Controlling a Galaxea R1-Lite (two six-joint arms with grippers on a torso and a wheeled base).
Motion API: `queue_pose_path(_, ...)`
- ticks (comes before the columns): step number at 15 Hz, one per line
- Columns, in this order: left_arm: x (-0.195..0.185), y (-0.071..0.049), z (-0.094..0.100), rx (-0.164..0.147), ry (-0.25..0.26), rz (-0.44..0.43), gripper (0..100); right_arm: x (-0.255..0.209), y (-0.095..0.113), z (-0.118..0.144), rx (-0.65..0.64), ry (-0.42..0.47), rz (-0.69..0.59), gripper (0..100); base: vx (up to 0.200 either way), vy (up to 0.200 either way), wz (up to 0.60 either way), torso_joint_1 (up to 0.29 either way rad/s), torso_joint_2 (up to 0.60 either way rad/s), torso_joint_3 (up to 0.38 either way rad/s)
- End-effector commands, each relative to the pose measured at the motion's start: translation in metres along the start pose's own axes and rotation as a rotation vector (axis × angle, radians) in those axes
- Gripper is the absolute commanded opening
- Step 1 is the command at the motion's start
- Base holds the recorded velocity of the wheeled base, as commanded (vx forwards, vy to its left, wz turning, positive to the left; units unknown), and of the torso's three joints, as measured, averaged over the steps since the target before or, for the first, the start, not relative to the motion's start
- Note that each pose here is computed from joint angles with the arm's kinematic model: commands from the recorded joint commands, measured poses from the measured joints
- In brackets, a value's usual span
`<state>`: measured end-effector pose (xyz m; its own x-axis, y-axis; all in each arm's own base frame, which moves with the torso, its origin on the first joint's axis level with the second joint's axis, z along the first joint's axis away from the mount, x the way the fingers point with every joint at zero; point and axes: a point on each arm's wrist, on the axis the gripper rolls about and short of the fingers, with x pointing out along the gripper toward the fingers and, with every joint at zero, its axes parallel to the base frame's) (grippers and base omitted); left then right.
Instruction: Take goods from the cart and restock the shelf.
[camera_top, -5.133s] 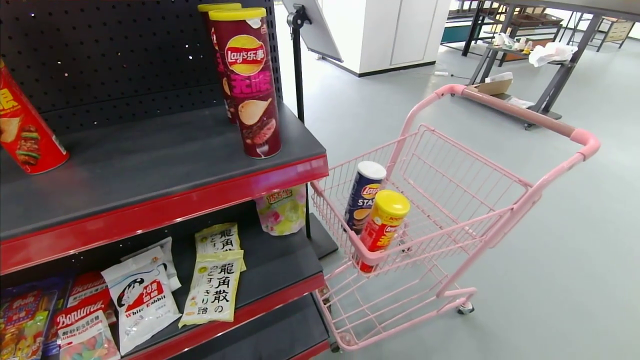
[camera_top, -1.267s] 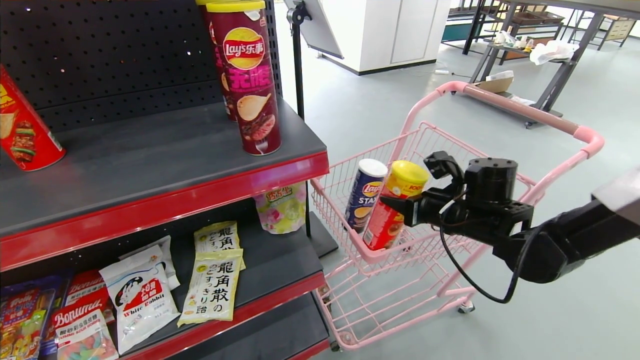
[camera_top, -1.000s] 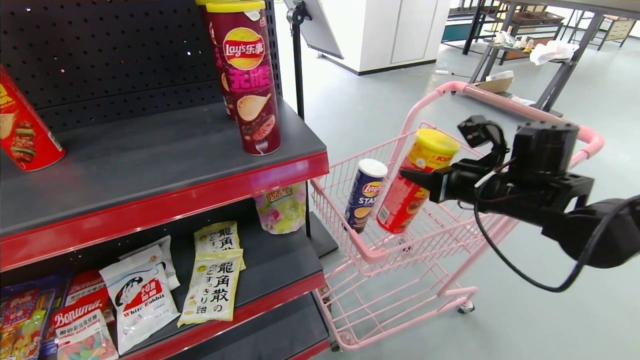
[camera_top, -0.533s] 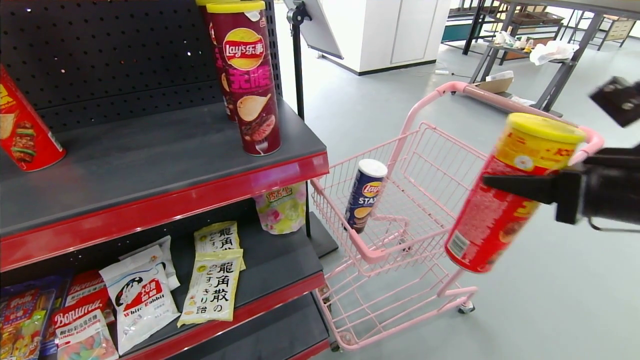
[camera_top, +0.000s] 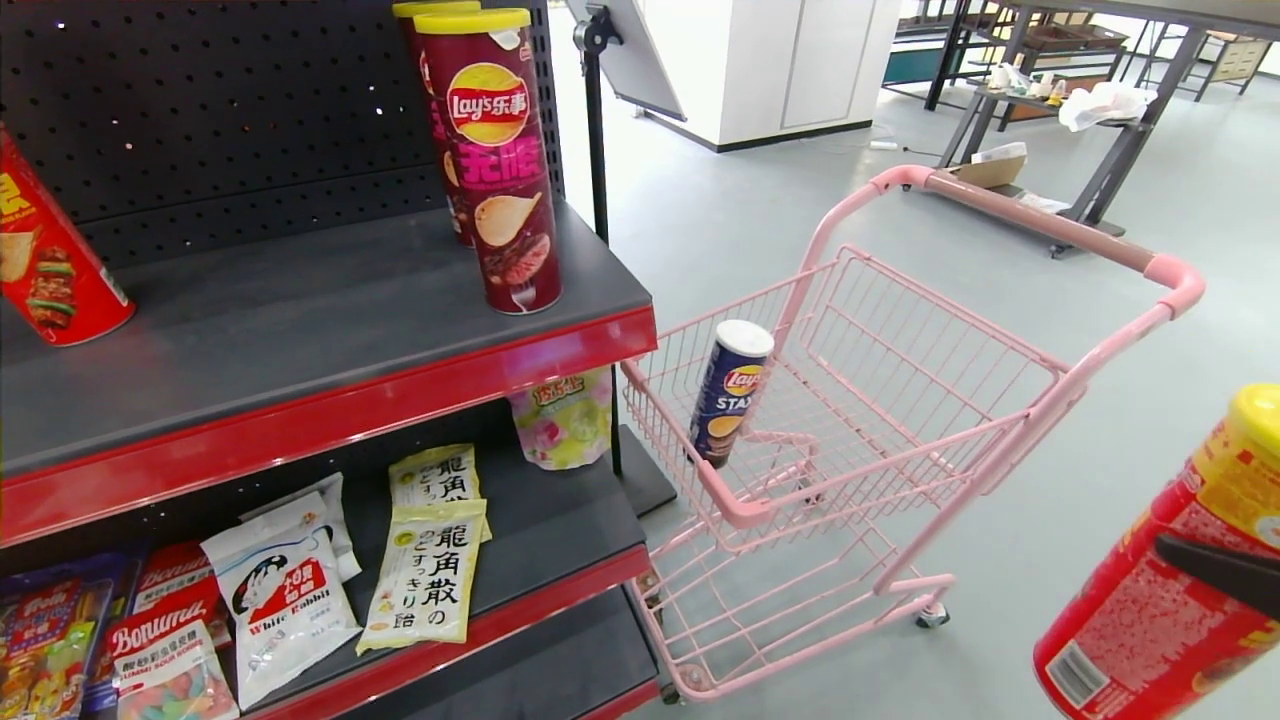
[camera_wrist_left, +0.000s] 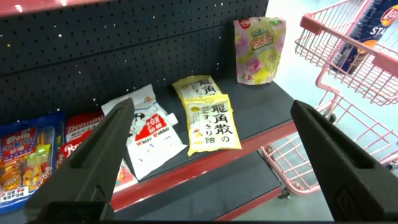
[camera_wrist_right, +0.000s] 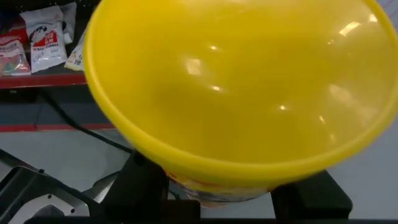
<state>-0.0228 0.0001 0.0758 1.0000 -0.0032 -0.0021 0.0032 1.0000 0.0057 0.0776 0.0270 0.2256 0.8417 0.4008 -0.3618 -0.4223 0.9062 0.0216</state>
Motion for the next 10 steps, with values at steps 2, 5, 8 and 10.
queue_pose_path(2, 0.0, 0.0, 0.0, 0.0, -0.001, 0.0, 100, -0.0075, 0.0013, -0.0038, -0.006, -0.025, 0.002, 0, 0.0, 0.0, 0.0, 0.117, -0.38, -0.239)
queue_pose_path(5, -0.0001, 0.0, -0.0001, 0.0, -0.002, 0.0, 100, -0.0058, 0.001, -0.0036, -0.008, -0.019, 0.002, 0, 0.0, 0.0, 0.0, 0.175, -0.52, -0.341)
queue_pose_path(8, -0.0001, 0.0, -0.0001, 0.0, -0.002, 0.0, 100, -0.0038, 0.0009, -0.0039, -0.009, -0.01, 0.004, 0, 0.0, 0.0, 0.0, 0.211, -0.58, -0.373)
queue_pose_path(10, -0.0001, 0.0, -0.0001, 0.0, -0.002, 0.0, 100, -0.0038, 0.001, -0.0039, -0.011, -0.01, 0.005, 0, 0.0, 0.0, 0.0, 0.241, -0.62, -0.381)
